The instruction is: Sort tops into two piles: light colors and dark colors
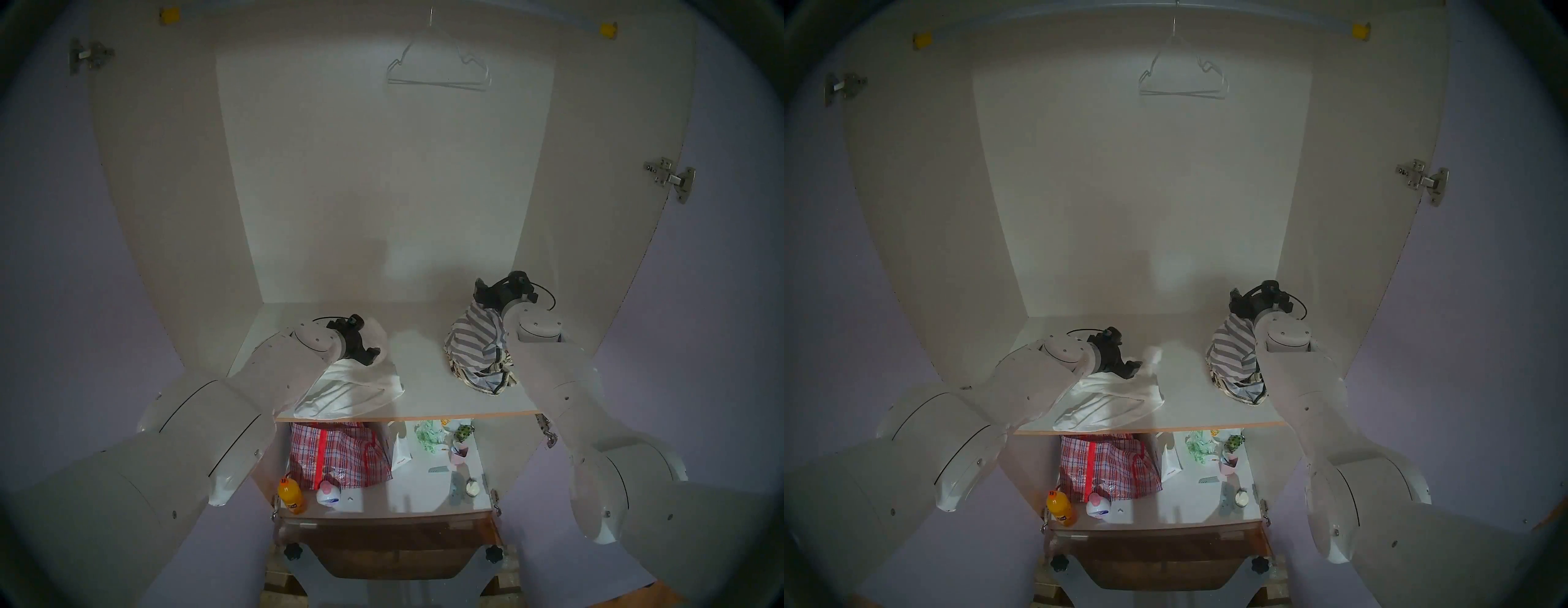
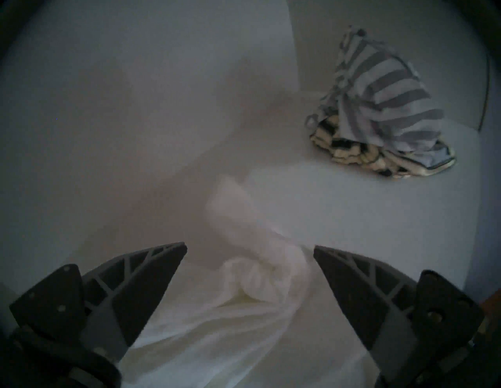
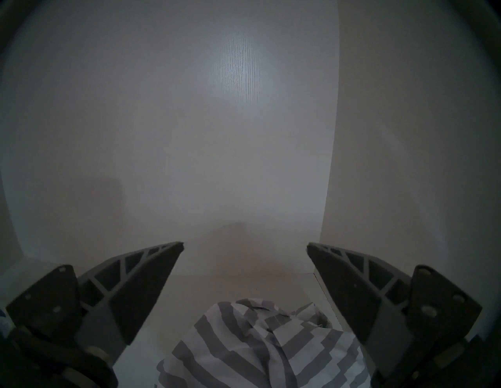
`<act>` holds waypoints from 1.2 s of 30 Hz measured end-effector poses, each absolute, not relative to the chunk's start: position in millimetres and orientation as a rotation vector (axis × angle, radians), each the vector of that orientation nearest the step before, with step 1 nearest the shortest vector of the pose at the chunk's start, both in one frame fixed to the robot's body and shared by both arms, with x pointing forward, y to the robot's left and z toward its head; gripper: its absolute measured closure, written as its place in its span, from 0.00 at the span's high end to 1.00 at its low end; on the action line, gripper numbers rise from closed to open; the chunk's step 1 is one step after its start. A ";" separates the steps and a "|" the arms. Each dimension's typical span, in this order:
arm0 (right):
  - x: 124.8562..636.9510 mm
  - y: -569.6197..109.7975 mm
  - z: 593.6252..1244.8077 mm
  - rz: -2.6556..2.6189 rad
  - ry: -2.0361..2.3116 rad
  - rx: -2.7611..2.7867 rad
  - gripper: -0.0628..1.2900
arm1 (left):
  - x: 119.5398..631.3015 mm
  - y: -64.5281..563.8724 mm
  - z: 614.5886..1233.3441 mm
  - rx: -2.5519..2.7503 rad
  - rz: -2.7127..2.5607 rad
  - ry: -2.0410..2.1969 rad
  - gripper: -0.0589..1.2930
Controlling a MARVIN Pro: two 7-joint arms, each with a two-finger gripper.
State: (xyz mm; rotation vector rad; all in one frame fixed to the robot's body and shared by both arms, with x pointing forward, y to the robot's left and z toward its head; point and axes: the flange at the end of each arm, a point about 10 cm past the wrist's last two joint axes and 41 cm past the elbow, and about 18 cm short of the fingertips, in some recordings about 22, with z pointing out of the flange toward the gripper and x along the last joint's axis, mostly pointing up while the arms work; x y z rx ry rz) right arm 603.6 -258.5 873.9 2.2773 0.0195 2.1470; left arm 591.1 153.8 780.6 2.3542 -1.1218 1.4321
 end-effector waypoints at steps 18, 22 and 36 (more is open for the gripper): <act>603.6 -258.5 874.3 2.148 0.020 2.276 0.97 | 562.3 169.2 766.3 2.268 1.031 -1.632 0.97; 603.6 -258.6 874.3 2.148 0.020 2.276 0.97 | 566.4 159.4 762.8 2.309 1.128 -1.644 0.97; 603.5 -258.5 874.4 2.148 0.020 2.276 0.97 | 550.4 121.8 735.7 2.227 1.089 -1.809 0.97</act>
